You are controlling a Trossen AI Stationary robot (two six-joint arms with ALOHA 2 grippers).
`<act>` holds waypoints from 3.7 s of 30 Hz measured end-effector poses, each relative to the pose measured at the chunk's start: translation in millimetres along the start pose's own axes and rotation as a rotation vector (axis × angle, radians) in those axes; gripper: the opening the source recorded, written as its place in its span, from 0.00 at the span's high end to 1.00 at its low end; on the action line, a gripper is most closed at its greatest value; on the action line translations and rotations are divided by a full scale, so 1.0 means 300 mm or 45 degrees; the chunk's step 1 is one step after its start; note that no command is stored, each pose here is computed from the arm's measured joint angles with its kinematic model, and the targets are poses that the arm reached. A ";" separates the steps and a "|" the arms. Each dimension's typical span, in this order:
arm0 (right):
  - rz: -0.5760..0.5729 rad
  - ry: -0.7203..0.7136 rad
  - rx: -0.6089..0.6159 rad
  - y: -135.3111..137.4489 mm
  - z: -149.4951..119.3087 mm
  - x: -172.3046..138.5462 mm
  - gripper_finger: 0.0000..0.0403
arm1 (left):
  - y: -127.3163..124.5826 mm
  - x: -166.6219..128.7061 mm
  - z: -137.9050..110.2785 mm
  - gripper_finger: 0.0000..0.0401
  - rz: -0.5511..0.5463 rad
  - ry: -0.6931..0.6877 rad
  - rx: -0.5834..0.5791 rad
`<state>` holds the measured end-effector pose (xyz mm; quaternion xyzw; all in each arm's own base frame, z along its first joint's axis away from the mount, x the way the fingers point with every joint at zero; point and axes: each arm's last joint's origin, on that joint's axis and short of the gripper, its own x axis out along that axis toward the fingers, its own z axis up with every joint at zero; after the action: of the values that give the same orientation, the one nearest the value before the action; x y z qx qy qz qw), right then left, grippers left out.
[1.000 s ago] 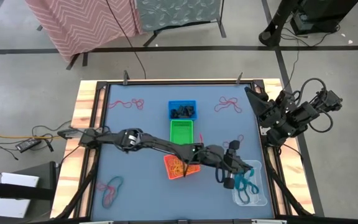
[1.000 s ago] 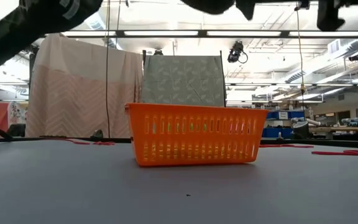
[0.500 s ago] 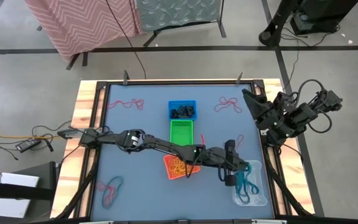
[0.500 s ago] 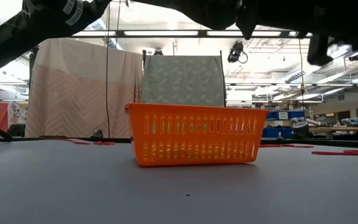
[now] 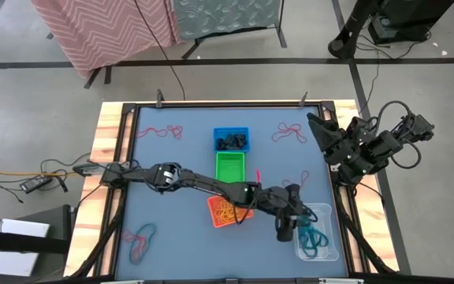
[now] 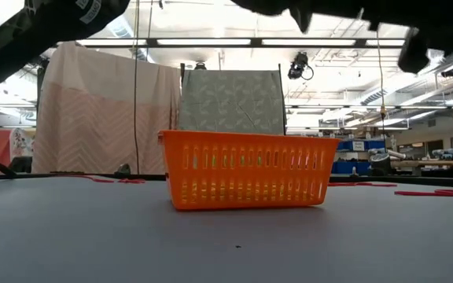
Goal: Sort rubber bands into baskets
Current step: Put the blue rubber band into the transparent bin
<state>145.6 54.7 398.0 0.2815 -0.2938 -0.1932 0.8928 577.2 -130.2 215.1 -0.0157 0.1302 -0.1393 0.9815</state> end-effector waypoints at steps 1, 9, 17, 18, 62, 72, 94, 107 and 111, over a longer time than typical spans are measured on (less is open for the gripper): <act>0.000 0.000 0.000 0.000 0.000 0.000 0.36 | 0.003 -0.011 0.014 0.54 0.003 0.019 0.013; -0.002 0.003 -0.007 0.000 -0.001 0.000 0.36 | 0.067 -0.180 0.128 0.42 -0.013 0.390 0.052; -0.029 0.036 -0.056 -0.003 -0.014 0.000 0.36 | 0.100 -0.517 0.184 0.46 0.019 1.165 -0.053; -0.039 0.045 -0.070 -0.004 -0.018 0.000 0.36 | 0.082 -0.552 0.191 0.46 0.011 1.232 -0.057; -0.228 0.135 -0.184 -0.021 -0.080 0.000 0.36 | -0.465 -1.303 -0.551 0.47 0.035 1.408 -0.225; -0.228 0.140 -0.191 -0.020 -0.084 0.001 0.36 | -0.501 -1.267 -0.634 0.55 0.185 1.505 -0.233; -0.206 0.136 -0.095 -0.018 -0.083 0.000 0.36 | -0.292 -1.098 0.132 0.99 0.495 0.588 -0.147; -0.105 0.087 0.030 -0.005 -0.058 0.004 0.36 | -0.190 -0.703 0.219 1.00 0.334 0.176 0.068; -0.095 0.072 0.054 -0.004 -0.051 0.004 0.36 | -0.154 -0.516 0.200 1.00 0.236 -0.008 0.065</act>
<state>155.8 59.1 387.6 0.3167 -0.2618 -0.2121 0.8867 436.9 -131.8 315.1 0.0208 0.1245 -0.0512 0.9907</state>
